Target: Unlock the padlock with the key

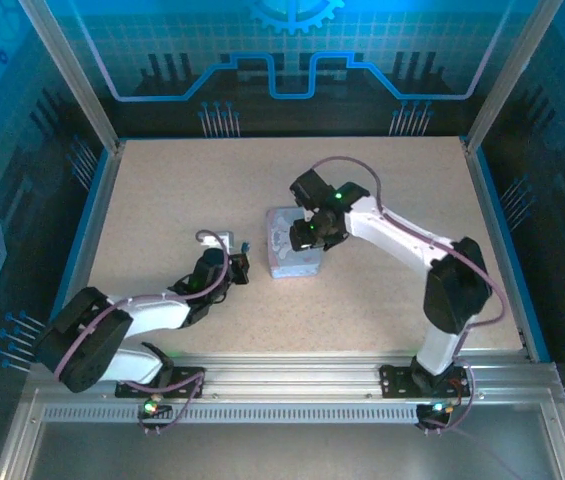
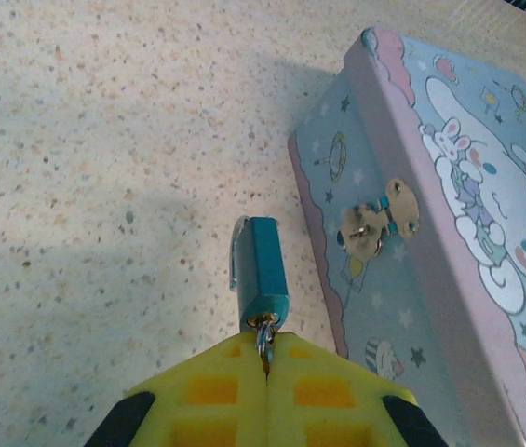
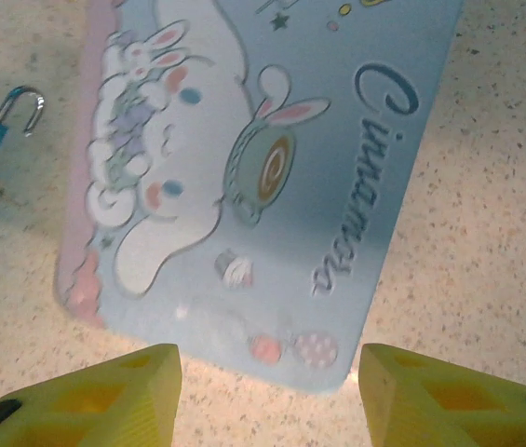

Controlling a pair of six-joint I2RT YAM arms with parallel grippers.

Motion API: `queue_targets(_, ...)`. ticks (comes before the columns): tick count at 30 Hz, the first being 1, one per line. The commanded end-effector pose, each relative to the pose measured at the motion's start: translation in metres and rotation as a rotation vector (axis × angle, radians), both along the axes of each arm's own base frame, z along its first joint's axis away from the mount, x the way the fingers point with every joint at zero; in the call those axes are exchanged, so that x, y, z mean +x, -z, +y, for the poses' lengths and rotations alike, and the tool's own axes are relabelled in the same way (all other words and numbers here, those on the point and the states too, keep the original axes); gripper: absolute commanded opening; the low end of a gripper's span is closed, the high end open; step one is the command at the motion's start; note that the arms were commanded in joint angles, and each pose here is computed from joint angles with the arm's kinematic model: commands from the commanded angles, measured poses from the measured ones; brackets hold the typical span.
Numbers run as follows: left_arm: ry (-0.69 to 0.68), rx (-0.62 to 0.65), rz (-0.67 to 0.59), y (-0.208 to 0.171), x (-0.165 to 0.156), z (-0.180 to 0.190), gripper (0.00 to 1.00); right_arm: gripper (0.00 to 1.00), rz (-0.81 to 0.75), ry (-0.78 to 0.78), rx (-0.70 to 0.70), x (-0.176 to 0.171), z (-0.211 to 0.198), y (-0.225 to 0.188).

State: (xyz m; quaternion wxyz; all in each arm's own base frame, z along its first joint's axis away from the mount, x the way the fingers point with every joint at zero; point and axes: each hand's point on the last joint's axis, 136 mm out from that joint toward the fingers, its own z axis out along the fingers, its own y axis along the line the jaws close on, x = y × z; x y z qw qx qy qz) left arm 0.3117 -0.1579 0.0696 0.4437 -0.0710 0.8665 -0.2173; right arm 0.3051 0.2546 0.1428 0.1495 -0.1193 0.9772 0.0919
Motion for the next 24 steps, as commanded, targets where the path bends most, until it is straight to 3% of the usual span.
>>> queue_targets(1,0.080,-0.069,0.084,0.007,-0.021,-0.006,0.00,0.54,0.004,0.013,-0.031,-0.030,-0.010,0.001)
queue_targets(11,0.071,-0.073,0.193,0.014,-0.046,0.011,0.00,0.52,0.044,0.045,-0.033,-0.088,-0.008,0.027)
queue_targets(21,0.063,-0.064,0.295,0.033,-0.051,0.013,0.00,0.51,0.097,0.097,0.015,-0.095,0.005,0.047)
queue_targets(24,0.052,-0.042,0.315,0.036,-0.052,0.016,0.08,0.51,0.114,0.104,0.027,-0.095,0.010,0.054)
